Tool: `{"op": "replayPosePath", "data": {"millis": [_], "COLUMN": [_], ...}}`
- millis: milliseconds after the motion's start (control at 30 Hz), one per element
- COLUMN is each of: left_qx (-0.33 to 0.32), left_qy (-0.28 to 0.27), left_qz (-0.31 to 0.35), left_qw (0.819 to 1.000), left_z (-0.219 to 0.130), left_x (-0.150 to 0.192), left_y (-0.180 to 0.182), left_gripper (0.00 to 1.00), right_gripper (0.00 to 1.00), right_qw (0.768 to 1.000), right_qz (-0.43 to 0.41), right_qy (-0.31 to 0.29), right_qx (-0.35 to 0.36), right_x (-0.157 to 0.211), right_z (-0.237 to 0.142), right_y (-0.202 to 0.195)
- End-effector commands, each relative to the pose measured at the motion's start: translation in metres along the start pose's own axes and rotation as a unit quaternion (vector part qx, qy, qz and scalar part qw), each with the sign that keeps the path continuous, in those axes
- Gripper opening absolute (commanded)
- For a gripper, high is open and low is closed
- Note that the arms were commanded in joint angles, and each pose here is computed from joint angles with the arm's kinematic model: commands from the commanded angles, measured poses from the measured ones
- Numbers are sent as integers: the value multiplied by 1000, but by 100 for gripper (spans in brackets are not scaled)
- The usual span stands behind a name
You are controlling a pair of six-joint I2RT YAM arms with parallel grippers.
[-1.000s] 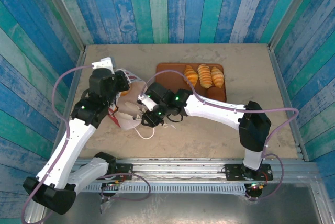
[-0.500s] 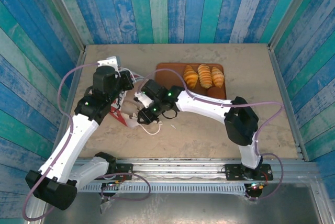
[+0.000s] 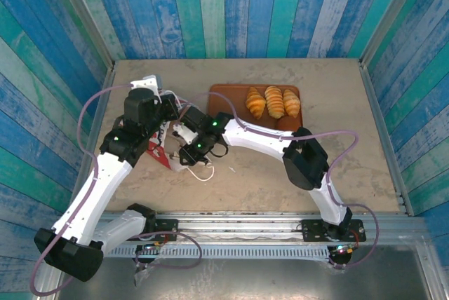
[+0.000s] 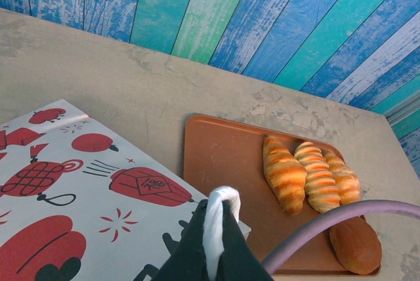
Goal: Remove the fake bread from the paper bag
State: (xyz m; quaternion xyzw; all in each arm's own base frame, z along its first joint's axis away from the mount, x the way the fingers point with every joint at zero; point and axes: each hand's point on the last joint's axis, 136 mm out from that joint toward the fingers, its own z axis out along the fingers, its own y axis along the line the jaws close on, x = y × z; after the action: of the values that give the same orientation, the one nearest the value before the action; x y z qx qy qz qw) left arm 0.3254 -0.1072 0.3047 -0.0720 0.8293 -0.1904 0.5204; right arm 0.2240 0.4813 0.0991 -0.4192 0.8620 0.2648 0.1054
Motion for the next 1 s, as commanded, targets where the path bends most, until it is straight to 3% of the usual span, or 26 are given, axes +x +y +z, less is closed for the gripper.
{"op": "replayPosePath", "data": {"millis": [0,333,667,967], "left_qx": [3,-66,-58,-37], "left_qy": [-28,-48,-46,-41], "left_qz": [-6,11,12,8], "left_qw": [1000,997,997,998], "left_z": [-6,-15,-9,-5], "left_x": [-12,-7,-6,-5], "left_y": [-2,28,25,17], "left_gripper": [0,0,0,0], "right_gripper": [53,46,47,50], "right_qw": [1000,992,976,980], "right_qz": [-17,-51,-73,-116], "right_qy": [-6,-19,11,14], "right_qx": [16,116,206,158], "right_x": [-6,6,39,28], "right_z": [-6,-57,-91,-77], "right_y": [2,-15,-42,-27]}}
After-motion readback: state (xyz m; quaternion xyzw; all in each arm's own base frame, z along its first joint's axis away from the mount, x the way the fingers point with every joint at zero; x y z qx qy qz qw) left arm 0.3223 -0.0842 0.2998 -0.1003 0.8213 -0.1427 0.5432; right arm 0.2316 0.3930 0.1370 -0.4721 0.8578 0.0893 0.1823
